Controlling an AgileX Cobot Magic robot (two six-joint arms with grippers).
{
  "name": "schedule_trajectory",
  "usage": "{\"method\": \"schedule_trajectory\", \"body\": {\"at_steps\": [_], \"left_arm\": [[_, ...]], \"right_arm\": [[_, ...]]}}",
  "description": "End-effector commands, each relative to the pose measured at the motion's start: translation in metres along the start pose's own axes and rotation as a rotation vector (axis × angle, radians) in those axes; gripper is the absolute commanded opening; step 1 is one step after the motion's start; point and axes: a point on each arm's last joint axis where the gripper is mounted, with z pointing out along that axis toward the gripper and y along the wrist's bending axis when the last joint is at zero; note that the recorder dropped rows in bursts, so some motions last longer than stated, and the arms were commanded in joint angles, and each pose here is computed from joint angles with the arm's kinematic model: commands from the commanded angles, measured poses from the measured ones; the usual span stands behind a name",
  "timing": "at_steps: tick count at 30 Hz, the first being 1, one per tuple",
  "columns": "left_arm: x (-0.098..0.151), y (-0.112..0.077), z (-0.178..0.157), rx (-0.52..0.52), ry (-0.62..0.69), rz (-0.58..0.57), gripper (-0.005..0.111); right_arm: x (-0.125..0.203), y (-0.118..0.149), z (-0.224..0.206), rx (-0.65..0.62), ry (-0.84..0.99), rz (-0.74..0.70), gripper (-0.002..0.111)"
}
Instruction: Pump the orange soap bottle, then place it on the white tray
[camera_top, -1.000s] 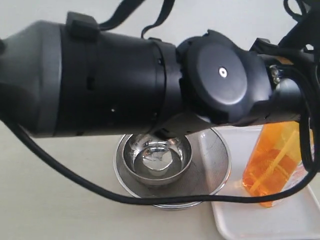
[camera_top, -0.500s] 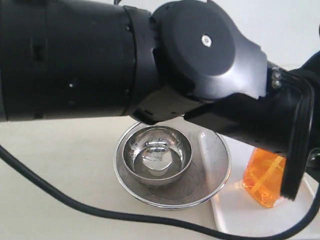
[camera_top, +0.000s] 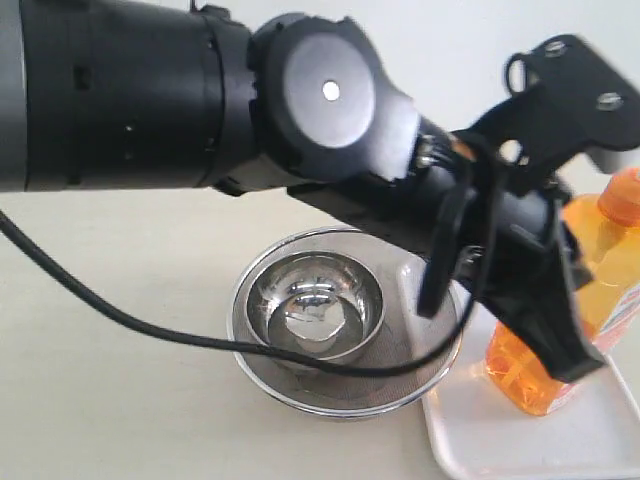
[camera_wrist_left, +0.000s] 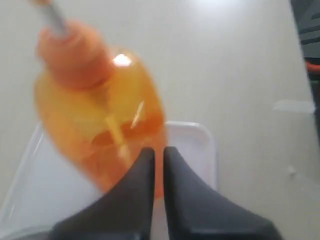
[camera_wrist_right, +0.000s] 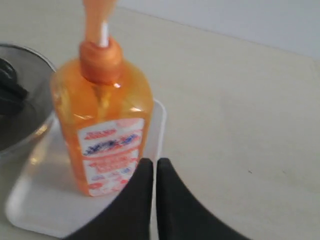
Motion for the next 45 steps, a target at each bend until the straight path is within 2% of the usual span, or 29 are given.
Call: {"method": "schedule_trajectory", "body": {"at_steps": [1,4,8,13,20,23,26,30,36,45], "left_arm": [[0.024,0.034,-0.005,-0.106,-0.002,-0.122,0.005],[0.032,0.046,-0.006,-0.154,-0.020,-0.108,0.005],[0.035,0.048,-0.004,-0.178,-0.038,-0.081,0.005],[0.041,0.052,0.008,-0.200,-0.042,-0.085,0.005],[0.061,0.058,0.032,-0.151,-0.023,-0.092,0.005],[0.064,0.060,0.035,-0.050,-0.081,-0.090,0.005],[0.063,0.069,0.033,0.004,-0.185,-0.119,0.005],[0.065,0.078,0.029,-0.022,-0.193,-0.087,0.005],[0.063,0.071,0.031,0.049,-0.230,-0.031,0.005],[0.068,0.066,0.038,0.120,-0.248,-0.008,0.005]], "right_arm": [[-0.007,0.011,0.006,-0.104,-0.126,0.065,0.000],[0.005,0.011,0.019,-0.053,-0.103,0.111,0.000],[0.023,0.010,0.036,0.009,-0.092,0.270,0.000],[0.038,0.011,0.050,0.034,-0.104,0.360,0.000],[0.050,0.014,0.059,0.028,-0.116,0.459,0.000],[0.057,0.014,0.065,0.047,-0.119,0.513,0.000],[0.057,0.018,0.072,0.026,-0.123,0.480,0.000],[0.057,0.020,0.081,0.065,-0.082,0.443,0.000],[0.054,0.025,0.095,0.085,-0.044,0.375,0.000],[0.051,0.031,0.110,0.088,-0.029,0.314,0.000]]}}
